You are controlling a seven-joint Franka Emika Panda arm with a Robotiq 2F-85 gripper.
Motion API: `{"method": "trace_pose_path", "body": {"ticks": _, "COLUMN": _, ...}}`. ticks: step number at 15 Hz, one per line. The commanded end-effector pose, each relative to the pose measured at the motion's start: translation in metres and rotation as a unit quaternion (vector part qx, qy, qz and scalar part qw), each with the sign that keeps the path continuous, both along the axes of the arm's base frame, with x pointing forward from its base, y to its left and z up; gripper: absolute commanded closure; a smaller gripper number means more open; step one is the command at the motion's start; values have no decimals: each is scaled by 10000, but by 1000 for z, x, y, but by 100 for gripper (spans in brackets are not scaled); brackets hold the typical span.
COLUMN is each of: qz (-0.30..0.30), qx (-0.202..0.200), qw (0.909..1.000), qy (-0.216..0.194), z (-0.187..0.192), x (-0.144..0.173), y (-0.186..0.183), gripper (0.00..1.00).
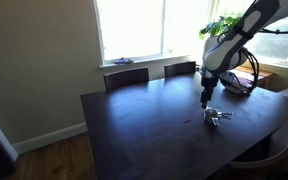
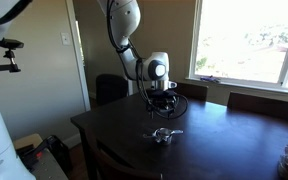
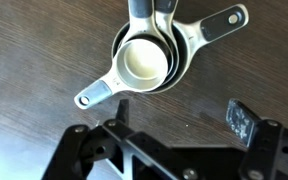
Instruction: Unstack the silver measuring cups
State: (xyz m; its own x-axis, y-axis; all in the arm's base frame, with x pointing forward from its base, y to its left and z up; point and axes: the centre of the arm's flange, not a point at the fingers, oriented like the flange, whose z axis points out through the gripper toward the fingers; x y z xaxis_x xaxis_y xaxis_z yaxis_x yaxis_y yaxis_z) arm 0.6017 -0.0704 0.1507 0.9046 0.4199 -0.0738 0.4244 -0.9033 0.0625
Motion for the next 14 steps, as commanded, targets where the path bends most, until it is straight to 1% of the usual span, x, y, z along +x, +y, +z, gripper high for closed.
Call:
{"method": "trace_pose_path", "body": {"ticks": 1, "qz": -653, "qx": -127, "qw": 9974, "qy": 263, "z": 18, "x": -18, "y": -3, "gripper": 0}}
{"method": "trace_pose_path", "body": {"ticks": 5, "qz": -996, "qx": -43, "qw": 9940, "qy": 461, "z": 7, "x": -17, "y": -6, "gripper": 0}}
{"method": "trace_pose_path", "body": {"ticks": 10, "qz": -1347, "qx": -25, "qw": 9893, "qy": 558, "z": -8, "x": -14, "y": -6, "gripper": 0}}
{"method": "trace_pose_path", "body": {"ticks": 14, "qz": -1466, "qx": 17, "qw": 9874, "qy": 596, "z": -22, "x": -10, "y": -8, "gripper": 0}}
